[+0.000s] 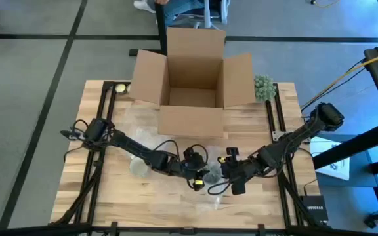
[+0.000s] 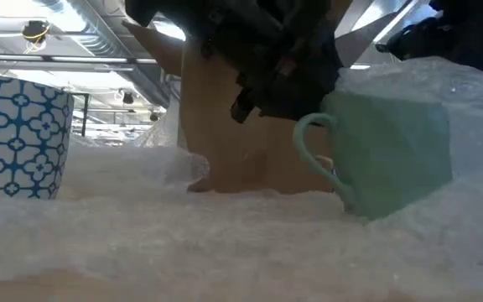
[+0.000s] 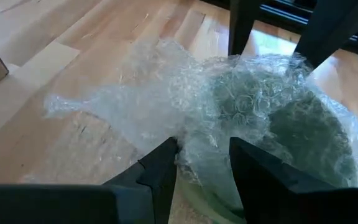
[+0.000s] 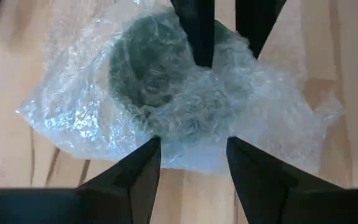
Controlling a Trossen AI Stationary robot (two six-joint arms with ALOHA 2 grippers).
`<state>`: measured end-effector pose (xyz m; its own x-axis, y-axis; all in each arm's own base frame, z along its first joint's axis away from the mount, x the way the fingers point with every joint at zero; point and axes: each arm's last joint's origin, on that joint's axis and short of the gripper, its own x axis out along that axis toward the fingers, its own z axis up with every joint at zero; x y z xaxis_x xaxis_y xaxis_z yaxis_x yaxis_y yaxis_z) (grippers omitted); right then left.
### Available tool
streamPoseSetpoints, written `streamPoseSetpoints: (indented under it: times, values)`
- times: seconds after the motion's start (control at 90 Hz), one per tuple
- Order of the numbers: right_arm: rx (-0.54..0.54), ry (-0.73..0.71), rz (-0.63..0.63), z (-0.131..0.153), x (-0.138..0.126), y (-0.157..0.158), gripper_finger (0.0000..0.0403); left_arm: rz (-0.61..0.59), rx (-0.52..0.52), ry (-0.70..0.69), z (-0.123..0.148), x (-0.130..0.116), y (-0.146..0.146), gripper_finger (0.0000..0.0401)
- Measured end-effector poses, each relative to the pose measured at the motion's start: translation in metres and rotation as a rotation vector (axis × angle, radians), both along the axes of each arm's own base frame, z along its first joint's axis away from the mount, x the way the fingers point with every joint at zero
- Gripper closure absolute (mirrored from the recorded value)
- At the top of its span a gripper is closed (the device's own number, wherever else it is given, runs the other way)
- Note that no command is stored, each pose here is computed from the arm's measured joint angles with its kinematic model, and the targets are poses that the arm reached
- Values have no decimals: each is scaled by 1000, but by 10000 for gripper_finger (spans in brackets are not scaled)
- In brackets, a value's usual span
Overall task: Wrap mug
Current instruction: Wrap the green mug with the bubble wrap
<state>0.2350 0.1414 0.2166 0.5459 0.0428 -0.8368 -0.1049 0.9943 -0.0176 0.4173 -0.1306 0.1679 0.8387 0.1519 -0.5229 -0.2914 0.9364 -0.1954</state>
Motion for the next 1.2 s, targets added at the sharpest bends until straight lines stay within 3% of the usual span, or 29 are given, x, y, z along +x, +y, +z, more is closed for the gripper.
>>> streamPoseSetpoints:
  times: [0.289, 0.656, 0.933, 1.2]
  values:
    - [-9, -84, -3, 20, 9, 4, 231, 0, -1, -1, 0, 0, 0, 270]
    - [-76, 11, -95, -20, 31, -4, 231, -1, -3, -9, 3, 0, 0, 270]
    - [-82, 17, -90, -23, 33, -3, 231, 5, -14, -13, 6, -1, 0, 270]
    - [-86, 24, -57, -26, 33, -2, 231, -14, -5, -65, 27, 2, -1, 270]
